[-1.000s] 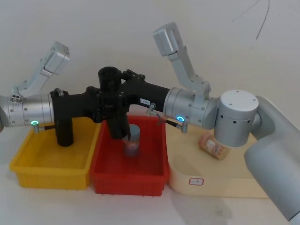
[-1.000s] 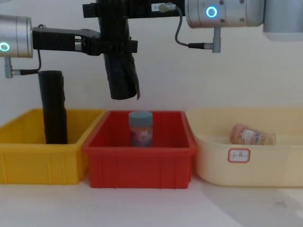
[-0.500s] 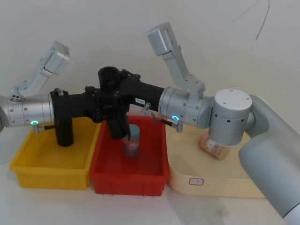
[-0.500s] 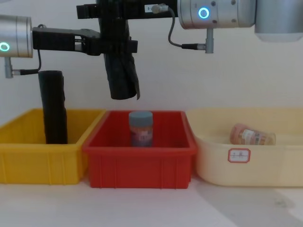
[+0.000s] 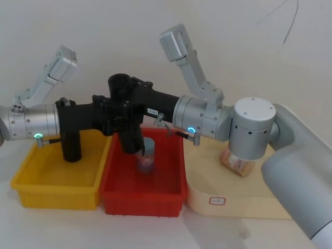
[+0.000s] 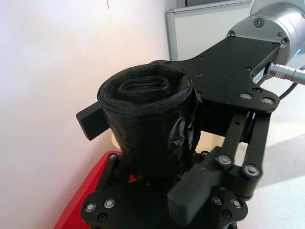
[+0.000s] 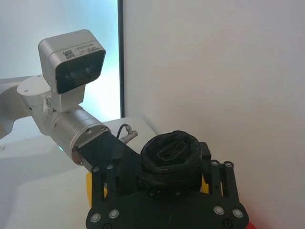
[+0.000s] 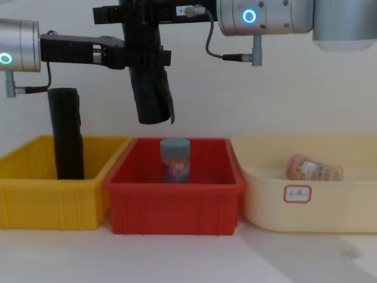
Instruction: Pick up the garbage bag with the one hand and transfer it to the other hand.
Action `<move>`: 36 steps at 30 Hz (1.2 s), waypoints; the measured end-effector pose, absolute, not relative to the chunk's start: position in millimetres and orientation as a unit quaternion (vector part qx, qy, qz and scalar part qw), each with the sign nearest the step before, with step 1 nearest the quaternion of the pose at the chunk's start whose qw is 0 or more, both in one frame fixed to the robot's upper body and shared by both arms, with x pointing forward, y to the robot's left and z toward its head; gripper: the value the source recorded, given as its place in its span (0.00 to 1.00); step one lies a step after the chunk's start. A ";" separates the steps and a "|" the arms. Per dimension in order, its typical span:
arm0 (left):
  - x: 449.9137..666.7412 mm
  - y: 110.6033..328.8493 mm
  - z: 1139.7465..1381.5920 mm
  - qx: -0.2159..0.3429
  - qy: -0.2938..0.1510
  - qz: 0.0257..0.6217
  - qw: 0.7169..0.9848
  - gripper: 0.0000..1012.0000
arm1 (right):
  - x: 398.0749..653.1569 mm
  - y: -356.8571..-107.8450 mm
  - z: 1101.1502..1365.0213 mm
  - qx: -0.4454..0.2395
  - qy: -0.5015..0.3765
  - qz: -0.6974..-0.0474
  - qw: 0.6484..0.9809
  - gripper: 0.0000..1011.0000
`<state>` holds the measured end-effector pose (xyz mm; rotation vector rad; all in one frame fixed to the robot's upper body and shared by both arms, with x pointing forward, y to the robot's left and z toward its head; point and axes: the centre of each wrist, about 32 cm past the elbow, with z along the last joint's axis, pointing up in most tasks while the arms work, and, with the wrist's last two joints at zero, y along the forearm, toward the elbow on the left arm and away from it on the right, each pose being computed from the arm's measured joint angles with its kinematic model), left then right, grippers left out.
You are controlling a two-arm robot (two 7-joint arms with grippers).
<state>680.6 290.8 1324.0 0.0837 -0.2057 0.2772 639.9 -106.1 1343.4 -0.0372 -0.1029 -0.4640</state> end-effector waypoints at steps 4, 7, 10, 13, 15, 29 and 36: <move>680.6 290.8 1324.0 0.042 -0.102 0.138 0.984 0.46 | 640.0 -105.5 1343.6 -0.019 -0.052 -0.229 0.972 0.80; 680.6 290.8 1324.0 0.042 -0.102 0.138 0.984 0.46 | 640.1 -105.4 1343.6 -0.019 -0.052 -0.229 0.972 0.74; 680.6 290.8 1324.0 0.042 -0.102 0.138 0.984 0.46 | 640.2 -105.2 1343.6 -0.019 -0.052 -0.230 0.972 0.66; 680.6 290.7 1324.0 0.042 -0.102 0.137 0.984 0.46 | 640.3 -105.2 1343.6 -0.019 -0.052 -0.230 0.972 0.61; 680.6 290.7 1324.0 0.042 -0.102 0.137 0.984 0.46 | 640.3 -105.0 1343.6 -0.019 -0.052 -0.229 0.972 0.59; 680.6 290.8 1324.0 0.042 -0.102 0.137 0.984 0.46 | 640.4 -104.4 1343.7 -0.020 -0.053 -0.229 0.972 0.50; 680.6 290.7 1324.0 0.042 -0.102 0.137 0.984 0.46 | 640.4 -104.3 1343.7 -0.020 -0.053 -0.228 0.972 0.50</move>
